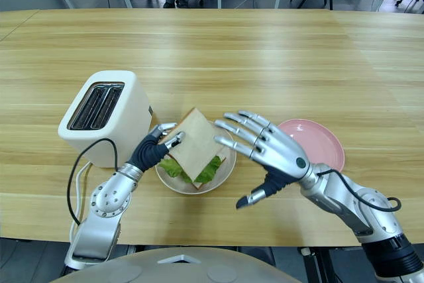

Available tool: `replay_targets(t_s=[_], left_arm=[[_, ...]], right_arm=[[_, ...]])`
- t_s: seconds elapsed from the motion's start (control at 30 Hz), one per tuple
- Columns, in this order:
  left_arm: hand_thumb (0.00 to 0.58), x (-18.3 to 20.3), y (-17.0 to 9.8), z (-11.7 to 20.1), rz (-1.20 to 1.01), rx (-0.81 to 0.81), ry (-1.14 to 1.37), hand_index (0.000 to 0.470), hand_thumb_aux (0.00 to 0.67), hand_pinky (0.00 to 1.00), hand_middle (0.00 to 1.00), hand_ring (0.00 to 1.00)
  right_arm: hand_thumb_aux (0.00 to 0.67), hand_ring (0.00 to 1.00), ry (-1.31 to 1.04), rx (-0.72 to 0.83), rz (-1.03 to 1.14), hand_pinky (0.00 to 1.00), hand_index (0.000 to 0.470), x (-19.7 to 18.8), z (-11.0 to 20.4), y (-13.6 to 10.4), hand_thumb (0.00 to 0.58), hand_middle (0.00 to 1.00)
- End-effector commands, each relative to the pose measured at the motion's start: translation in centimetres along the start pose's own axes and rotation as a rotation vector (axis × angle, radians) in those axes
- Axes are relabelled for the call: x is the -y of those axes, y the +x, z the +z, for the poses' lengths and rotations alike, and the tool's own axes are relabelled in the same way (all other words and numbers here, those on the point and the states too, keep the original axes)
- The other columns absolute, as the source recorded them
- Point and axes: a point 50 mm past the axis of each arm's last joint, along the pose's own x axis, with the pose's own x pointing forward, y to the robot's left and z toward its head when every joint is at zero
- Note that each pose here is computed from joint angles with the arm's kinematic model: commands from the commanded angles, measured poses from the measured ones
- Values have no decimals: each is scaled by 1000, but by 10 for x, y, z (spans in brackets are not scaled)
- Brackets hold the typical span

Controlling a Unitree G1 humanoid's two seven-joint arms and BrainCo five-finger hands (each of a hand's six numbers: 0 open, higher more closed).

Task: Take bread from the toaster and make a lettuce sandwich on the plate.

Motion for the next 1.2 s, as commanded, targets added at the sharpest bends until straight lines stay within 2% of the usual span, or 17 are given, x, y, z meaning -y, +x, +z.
replay_targets(t_s=[0.03, 0.27, 0.8, 1.03, 1.07, 1.1, 1.13, 1.17, 1.2], left_arm=[[580, 5, 5, -20, -50, -69, 1, 460, 670, 1000, 1000, 1000], [580, 9, 16, -40, -83, -129, -1, 460, 670, 1000, 1000, 1000], [580, 19, 19, -60, -127, -211, 47, 460, 670, 1000, 1000, 1000], [580, 8, 24, -58, -69, -193, 272, 460, 670, 1000, 1000, 1000], [580, 4, 26, -56, -40, -179, 331, 460, 670, 522, 522, 522], [548, 0, 27, -53, -16, -164, 387, 352, 512, 169, 169, 169], [548, -5, 29, -50, 18, -149, 447, 352, 512, 169, 169, 169], [0, -13, 30, -42, 74, -113, 531, 0, 0, 0, 0, 0], [0, -19, 31, -36, 113, -87, 586, 0, 0, 0, 0, 0]], right_arm=[[0, 0, 71, 55, 145, 0, 0, -19, 13, -1, 0, 0], [0, 0, 126, 41, 351, 0, 0, -54, 17, 2, 0, 0], [0, 0, 80, 5, 586, 0, 0, -102, 8, 22, 0, 0], [0, 0, 103, 53, 839, 0, 0, -123, 9, 20, 0, 0], [0, 0, 109, 59, 878, 0, 0, -126, 9, 19, 0, 0], [0, 0, 111, 66, 916, 0, 0, -128, 9, 18, 0, 0], [0, 0, 105, 73, 953, 0, 0, -130, 9, 18, 0, 0], [0, 0, 104, 80, 1008, 0, 0, -133, 9, 16, 0, 0], [0, 0, 104, 83, 1042, 0, 0, -135, 9, 14, 0, 0]])
